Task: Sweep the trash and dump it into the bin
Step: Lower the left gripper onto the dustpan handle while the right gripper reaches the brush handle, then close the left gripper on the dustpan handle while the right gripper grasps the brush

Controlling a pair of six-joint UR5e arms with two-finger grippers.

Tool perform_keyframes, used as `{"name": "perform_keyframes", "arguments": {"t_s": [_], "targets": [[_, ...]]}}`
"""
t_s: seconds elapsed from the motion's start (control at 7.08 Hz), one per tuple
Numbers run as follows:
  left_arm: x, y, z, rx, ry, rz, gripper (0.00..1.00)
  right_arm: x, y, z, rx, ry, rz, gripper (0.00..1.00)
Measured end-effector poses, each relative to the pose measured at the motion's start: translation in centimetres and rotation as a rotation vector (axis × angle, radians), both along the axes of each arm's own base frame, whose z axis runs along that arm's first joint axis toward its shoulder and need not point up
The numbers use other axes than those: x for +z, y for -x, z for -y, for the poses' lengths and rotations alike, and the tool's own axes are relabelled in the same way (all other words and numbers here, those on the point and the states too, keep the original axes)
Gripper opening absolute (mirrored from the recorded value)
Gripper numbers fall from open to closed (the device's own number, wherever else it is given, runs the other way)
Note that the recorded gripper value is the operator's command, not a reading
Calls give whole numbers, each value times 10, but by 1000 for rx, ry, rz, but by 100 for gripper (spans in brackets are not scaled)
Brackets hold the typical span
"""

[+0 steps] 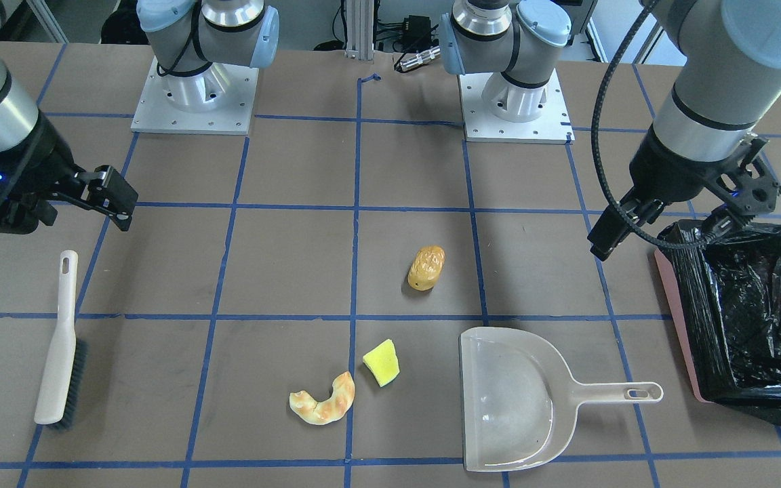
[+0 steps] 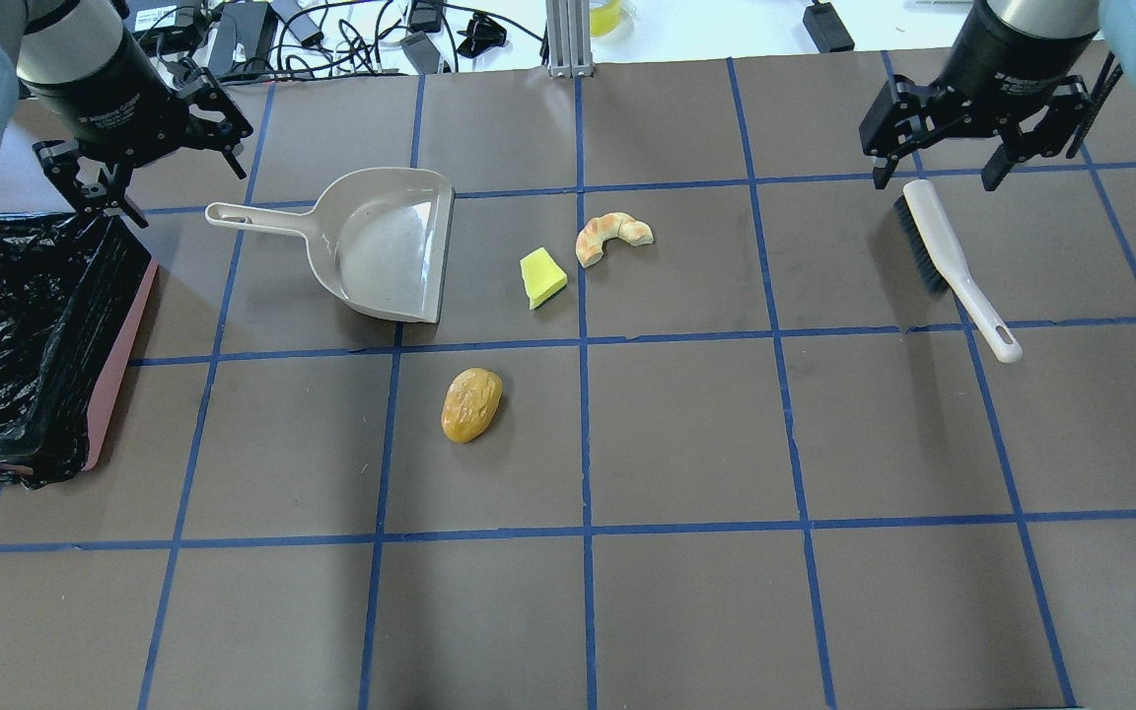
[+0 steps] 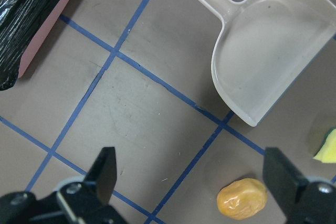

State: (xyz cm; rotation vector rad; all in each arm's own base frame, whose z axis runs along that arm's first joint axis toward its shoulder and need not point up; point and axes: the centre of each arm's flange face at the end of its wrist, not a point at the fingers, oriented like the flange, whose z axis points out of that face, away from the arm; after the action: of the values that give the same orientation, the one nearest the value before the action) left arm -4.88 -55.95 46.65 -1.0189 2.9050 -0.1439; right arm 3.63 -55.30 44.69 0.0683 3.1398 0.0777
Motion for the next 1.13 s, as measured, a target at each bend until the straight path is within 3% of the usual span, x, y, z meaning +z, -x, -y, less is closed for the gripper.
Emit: {"name": "perform_keyframes", "arguments": {"t_s": [0.28,0.71,0.85,1.13], "targets": [[-18,-8,18,227,85,38,100,-60,55,2,88,-87,-2,100],[-63,-19,64,500,181,53,100,-121,87,-9,308,-83,-51,100],[-87,-22,83,589,179,45,100,-135,93,-11,351,-80,-54,100],[-139,-27,118,686,140,47,98,-167,112,-10,351,-90,-49,96]]}}
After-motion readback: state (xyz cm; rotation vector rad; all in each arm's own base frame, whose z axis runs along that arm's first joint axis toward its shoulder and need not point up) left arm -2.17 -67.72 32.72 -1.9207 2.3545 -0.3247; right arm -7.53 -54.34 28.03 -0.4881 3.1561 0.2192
